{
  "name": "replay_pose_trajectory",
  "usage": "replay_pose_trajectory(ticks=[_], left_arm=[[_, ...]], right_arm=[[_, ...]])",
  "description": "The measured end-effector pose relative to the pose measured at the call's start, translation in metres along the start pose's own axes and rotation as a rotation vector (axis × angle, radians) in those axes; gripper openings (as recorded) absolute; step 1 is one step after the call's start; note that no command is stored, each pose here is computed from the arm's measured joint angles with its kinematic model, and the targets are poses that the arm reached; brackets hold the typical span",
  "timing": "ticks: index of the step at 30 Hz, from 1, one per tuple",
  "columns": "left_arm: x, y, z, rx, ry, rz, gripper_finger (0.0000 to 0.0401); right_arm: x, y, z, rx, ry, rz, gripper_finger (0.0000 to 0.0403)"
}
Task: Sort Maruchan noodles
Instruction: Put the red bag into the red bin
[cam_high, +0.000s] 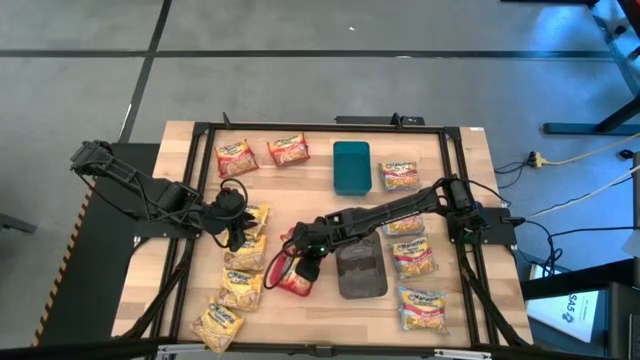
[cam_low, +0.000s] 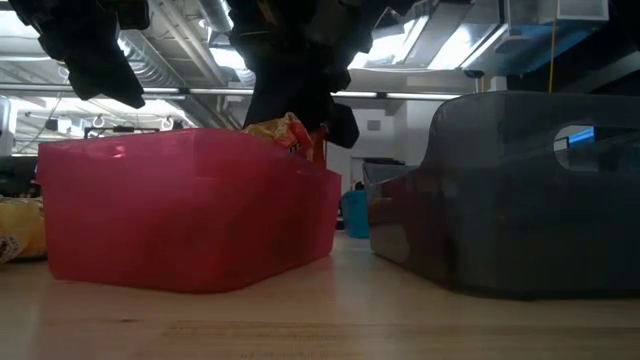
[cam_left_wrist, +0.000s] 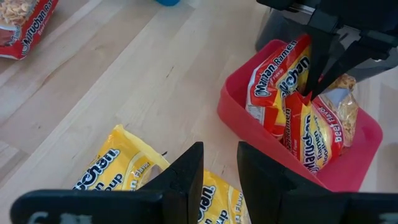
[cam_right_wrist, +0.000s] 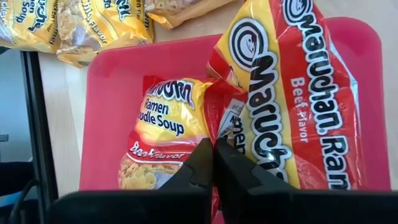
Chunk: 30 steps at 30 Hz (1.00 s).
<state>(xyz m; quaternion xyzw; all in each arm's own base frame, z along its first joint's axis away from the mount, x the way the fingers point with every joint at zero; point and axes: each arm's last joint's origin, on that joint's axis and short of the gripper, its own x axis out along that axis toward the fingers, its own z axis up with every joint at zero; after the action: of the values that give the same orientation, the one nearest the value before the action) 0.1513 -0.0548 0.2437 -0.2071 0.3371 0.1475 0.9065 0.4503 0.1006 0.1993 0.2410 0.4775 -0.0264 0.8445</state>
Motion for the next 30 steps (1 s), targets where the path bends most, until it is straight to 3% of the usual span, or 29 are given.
replay_pose_trajectory(ticks=[19, 30], left_arm=[[0.0, 0.0, 0.0, 0.003, 0.004, 0.003, 0.0092], [0.0, 0.0, 0.0, 0.003, 0.004, 0.004, 0.0092]], right_arm=[[-0.013, 0.003, 0.004, -0.013, -0.056, -0.025, 0.0014], [-0.04, 0.008, 0.013, -0.039, -0.159, -0.055, 0.0002]])
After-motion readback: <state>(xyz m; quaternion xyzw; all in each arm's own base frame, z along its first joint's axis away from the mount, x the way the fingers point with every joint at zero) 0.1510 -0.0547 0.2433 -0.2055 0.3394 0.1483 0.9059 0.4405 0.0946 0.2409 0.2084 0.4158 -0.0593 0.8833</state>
